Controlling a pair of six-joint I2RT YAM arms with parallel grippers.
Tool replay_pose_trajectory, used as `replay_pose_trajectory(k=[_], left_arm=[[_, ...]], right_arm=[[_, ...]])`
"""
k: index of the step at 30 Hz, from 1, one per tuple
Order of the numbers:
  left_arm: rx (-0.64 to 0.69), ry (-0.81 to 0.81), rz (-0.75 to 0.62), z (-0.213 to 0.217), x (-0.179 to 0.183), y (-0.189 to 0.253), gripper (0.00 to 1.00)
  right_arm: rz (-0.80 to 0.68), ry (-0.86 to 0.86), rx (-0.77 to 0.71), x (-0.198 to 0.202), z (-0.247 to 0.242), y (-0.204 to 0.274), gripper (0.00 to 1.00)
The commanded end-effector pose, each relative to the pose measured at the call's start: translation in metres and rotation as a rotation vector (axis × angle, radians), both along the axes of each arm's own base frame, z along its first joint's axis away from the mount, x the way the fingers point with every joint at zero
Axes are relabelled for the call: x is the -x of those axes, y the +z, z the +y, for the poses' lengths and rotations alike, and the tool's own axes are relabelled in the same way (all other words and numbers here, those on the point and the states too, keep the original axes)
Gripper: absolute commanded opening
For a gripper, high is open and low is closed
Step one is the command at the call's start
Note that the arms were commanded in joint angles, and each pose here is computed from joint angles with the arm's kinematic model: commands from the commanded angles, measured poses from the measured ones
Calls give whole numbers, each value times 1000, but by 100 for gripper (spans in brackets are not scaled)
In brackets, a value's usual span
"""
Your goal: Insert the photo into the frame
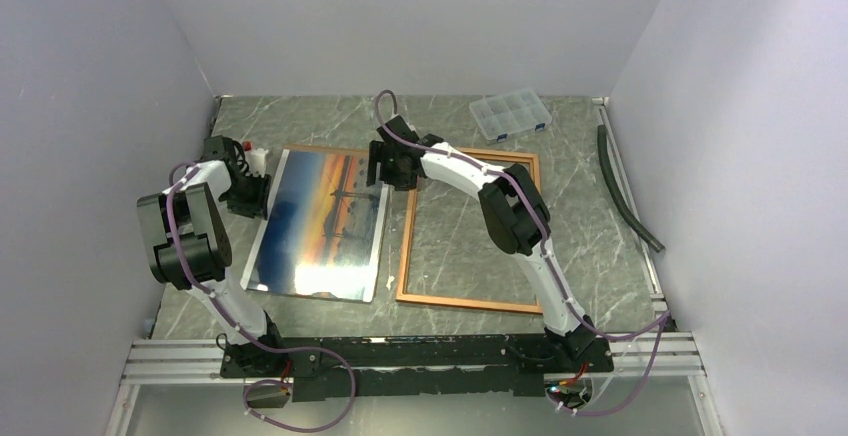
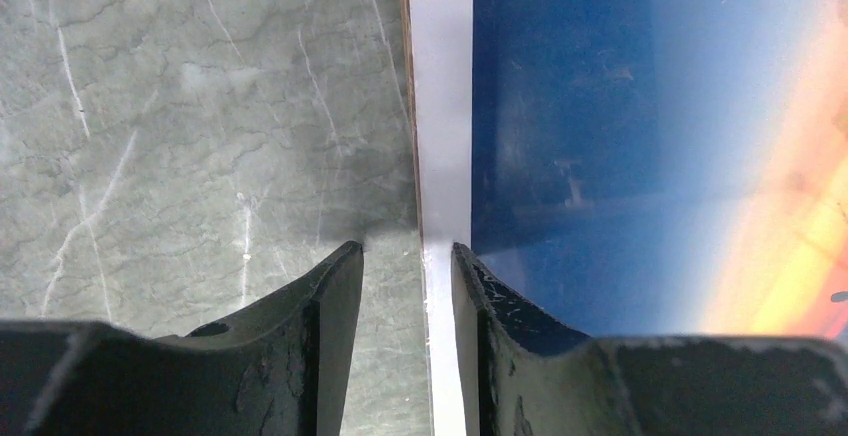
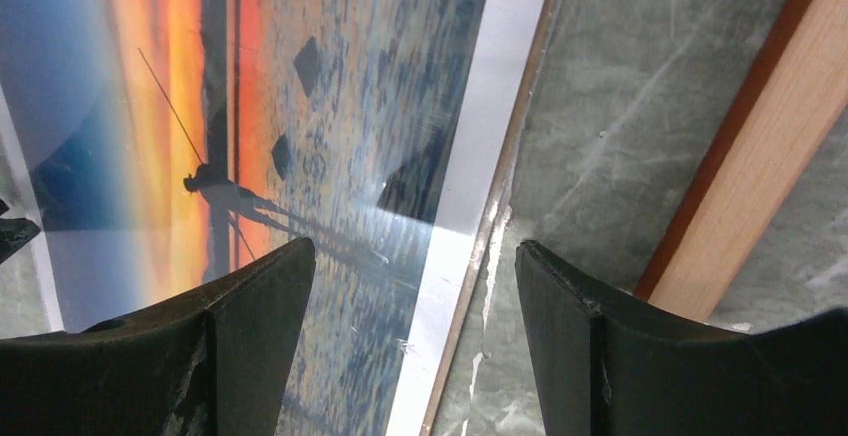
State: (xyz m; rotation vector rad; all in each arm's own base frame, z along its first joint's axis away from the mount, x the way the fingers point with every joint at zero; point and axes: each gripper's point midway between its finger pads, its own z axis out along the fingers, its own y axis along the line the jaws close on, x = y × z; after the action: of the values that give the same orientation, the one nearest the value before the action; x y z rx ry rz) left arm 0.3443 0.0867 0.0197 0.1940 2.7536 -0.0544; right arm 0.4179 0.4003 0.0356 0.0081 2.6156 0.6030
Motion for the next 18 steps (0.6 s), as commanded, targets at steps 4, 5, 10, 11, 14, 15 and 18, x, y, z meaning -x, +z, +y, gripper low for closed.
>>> replay_pose_trajectory(k=[4,5,10,11,14,15,18], left_arm=[[24,-15,76,-11,13,-28,43],[23,-17,75,-11,12,-28,43],[22,-18,78,-12,13,-29,43],[22,-18,78,-12,13,-29,43],[24,-18,76,-12,12,-29,43],[24,-19,77,-12,12,-29,42],[23,-18,79,-11,13,-30,42]], right_arm=[[-11,12,-29,-5,9,4,77],[-15,20,-40,-5,12,7,77],[-38,47,-91,-4,22,26,76],[-42,55,-103,-4,25,29,76],[-43,74,-134,-1,31,37,76],[-42,77,-140,-1,32,39,76],[-37,84,-160,1,35,43,75]])
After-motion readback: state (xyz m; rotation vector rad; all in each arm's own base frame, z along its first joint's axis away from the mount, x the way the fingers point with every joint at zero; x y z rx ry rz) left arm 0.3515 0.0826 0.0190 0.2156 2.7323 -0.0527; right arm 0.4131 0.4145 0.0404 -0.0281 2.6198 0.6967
